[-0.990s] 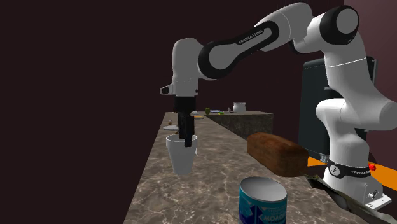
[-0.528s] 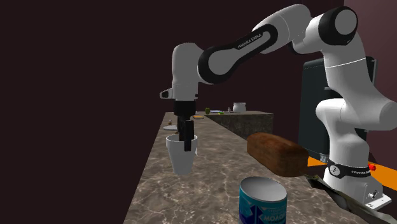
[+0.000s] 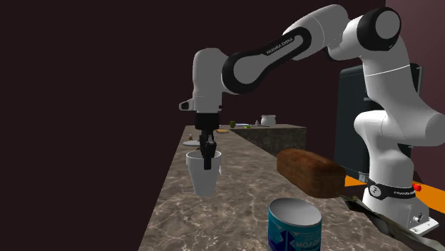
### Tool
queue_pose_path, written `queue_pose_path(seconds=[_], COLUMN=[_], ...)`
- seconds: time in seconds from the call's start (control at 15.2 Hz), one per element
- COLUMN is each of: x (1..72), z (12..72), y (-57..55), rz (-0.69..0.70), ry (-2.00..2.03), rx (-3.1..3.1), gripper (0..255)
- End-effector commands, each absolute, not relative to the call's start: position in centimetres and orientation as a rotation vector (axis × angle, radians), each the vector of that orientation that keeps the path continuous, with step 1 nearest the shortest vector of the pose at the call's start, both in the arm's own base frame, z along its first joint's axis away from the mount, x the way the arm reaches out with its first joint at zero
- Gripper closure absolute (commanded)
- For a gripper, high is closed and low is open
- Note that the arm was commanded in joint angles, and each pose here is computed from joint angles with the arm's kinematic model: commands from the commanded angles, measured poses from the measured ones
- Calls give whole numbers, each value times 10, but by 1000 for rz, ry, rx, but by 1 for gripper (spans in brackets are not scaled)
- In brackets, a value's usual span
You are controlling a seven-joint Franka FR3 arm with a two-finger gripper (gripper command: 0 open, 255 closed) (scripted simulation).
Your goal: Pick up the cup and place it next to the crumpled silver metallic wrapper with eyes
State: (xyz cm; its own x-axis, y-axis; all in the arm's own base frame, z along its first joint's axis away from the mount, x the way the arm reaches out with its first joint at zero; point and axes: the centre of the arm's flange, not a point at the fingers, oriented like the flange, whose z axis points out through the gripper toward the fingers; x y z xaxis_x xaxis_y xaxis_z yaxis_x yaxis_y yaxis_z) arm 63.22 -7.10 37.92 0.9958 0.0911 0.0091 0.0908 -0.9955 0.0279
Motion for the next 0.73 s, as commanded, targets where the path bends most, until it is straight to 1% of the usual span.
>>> queue_pose_path(seconds=[0.0,0.2,0.66], x=[632,632,632], z=[379,379,416], y=[-71,-71,-71], rz=[16,16,16], ry=[142,142,142], rx=[3111,3111,3111], gripper=[255,255,255])
